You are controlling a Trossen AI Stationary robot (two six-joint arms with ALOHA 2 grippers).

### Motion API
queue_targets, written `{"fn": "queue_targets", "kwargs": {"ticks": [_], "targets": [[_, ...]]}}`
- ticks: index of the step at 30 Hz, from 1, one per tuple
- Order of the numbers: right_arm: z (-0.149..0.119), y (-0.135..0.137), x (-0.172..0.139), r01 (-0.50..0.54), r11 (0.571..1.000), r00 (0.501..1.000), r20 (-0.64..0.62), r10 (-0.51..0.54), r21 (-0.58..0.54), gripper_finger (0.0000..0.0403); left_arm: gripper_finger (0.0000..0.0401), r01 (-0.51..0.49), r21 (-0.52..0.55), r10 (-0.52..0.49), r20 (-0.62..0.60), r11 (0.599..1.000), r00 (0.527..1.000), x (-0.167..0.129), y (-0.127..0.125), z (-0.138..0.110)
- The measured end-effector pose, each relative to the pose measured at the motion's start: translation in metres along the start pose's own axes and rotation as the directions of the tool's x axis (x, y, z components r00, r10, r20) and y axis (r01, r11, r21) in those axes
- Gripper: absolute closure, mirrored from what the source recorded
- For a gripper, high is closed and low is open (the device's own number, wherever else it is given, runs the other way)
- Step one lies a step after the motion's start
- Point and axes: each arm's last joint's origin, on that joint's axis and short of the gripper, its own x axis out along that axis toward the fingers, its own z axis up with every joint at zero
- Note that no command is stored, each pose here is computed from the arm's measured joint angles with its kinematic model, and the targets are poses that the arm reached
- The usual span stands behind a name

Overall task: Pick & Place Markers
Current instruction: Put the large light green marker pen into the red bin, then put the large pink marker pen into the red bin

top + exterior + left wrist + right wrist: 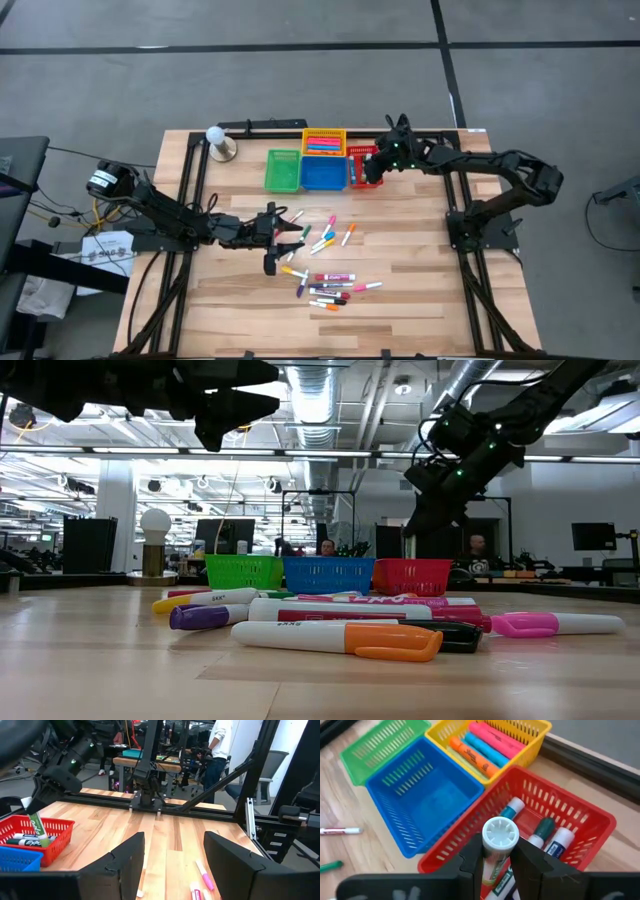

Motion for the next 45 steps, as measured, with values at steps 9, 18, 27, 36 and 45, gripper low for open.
{"fn": "queue_targets", "kwargs": {"ticks": [9, 18, 27, 36, 45], "targets": [[0.000, 0.000, 0.000, -0.001, 1.000, 1.000, 0.002, 0.001, -0.001, 0.0276, 0.0196, 0.000, 0.000, 0.000, 0.000, 1.000, 1.000, 0.000, 0.000, 0.000], [0.002, 0.001, 0.000, -0.004, 1.000, 1.000, 0.015, 0.004, -0.021, 0.0171, 0.0196, 0.000, 0.000, 0.000, -0.001, 1.000, 1.000, 0.000, 0.000, 0.000], [0.027, 0.009, -0.006, -0.024, 0.999, 0.996, 0.086, 0.028, -0.042, 0.0172, 0.0196, -0.001, 0.002, 0.001, -0.006, 1.000, 1.000, 0.000, 0.000, -0.001], [0.027, 0.037, -0.019, -0.260, 0.962, 0.965, 0.012, 0.262, -0.088, 0.0186, 0.0196, -0.002, 0.010, 0.002, -0.026, 1.000, 1.000, -0.003, 0.002, -0.007], [0.011, 0.108, -0.065, -0.616, 0.764, 0.786, -0.077, 0.614, -0.193, 0.0189, 0.0196, -0.051, -0.102, 0.044, -0.071, 0.993, 0.997, -0.008, 0.015, -0.020]]}}
